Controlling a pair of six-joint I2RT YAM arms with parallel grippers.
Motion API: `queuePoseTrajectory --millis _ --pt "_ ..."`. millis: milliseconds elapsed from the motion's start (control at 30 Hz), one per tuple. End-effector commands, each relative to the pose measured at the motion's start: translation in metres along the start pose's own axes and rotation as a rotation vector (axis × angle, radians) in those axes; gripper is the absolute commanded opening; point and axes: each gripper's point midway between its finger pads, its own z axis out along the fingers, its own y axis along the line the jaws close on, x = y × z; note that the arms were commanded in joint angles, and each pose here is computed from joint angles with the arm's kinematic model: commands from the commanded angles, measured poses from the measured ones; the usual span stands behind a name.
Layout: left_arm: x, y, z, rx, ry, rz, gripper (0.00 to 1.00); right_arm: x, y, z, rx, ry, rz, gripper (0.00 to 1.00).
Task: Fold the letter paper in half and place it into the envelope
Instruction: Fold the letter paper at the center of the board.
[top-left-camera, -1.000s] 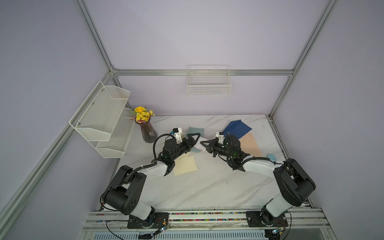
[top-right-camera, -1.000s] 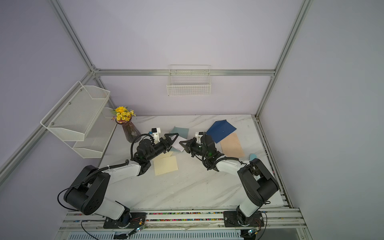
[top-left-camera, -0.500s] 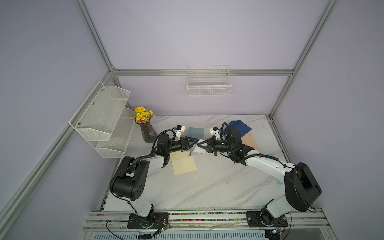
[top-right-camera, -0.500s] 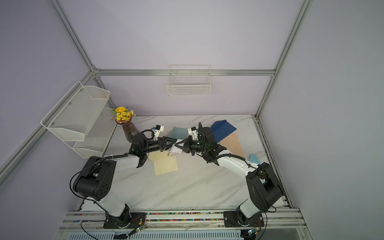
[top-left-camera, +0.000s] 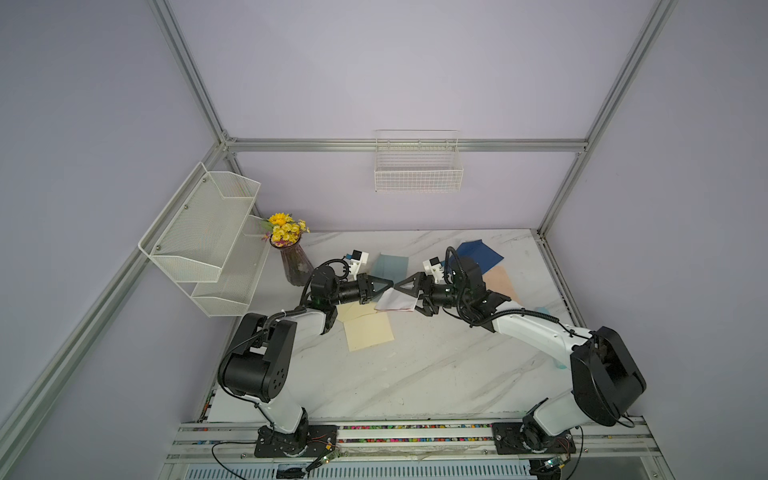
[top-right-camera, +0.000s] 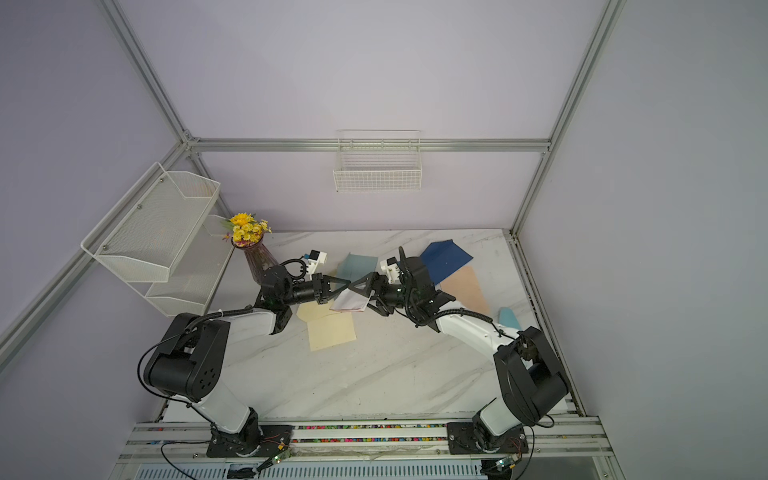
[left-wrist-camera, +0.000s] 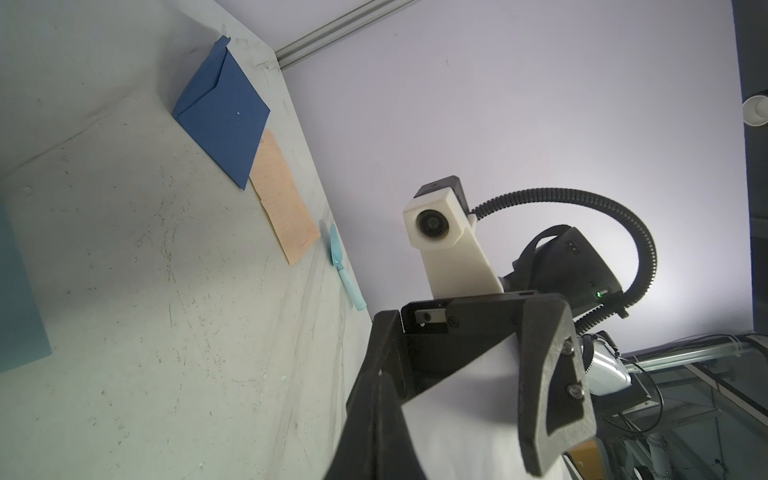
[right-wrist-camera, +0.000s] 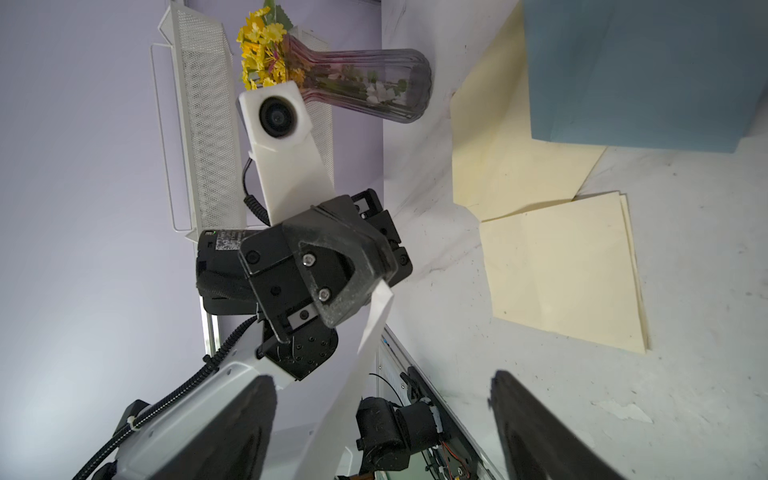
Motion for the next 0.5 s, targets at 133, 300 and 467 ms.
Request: queuePoseTrajectory --millis 133,300,467 --pt "-0.042 -0.021 -0.01 -0.086 -0.234 0.026 0.0 -0.024 0.0 -0.014 -0.042 -0.197 0.108 0.9" --pt "-0.061 -0.017 -0.015 -0.202 -0.386 0.002 0.0 -0.041 0.005 -0.014 -0.1 -0.299 0.2 0.92" --pt "-0.071 -0.011 -0.014 -0.31 -0.505 -0.026 0.0 -0.047 0.008 -0.004 -0.151 -0.368 0.303 0.93"
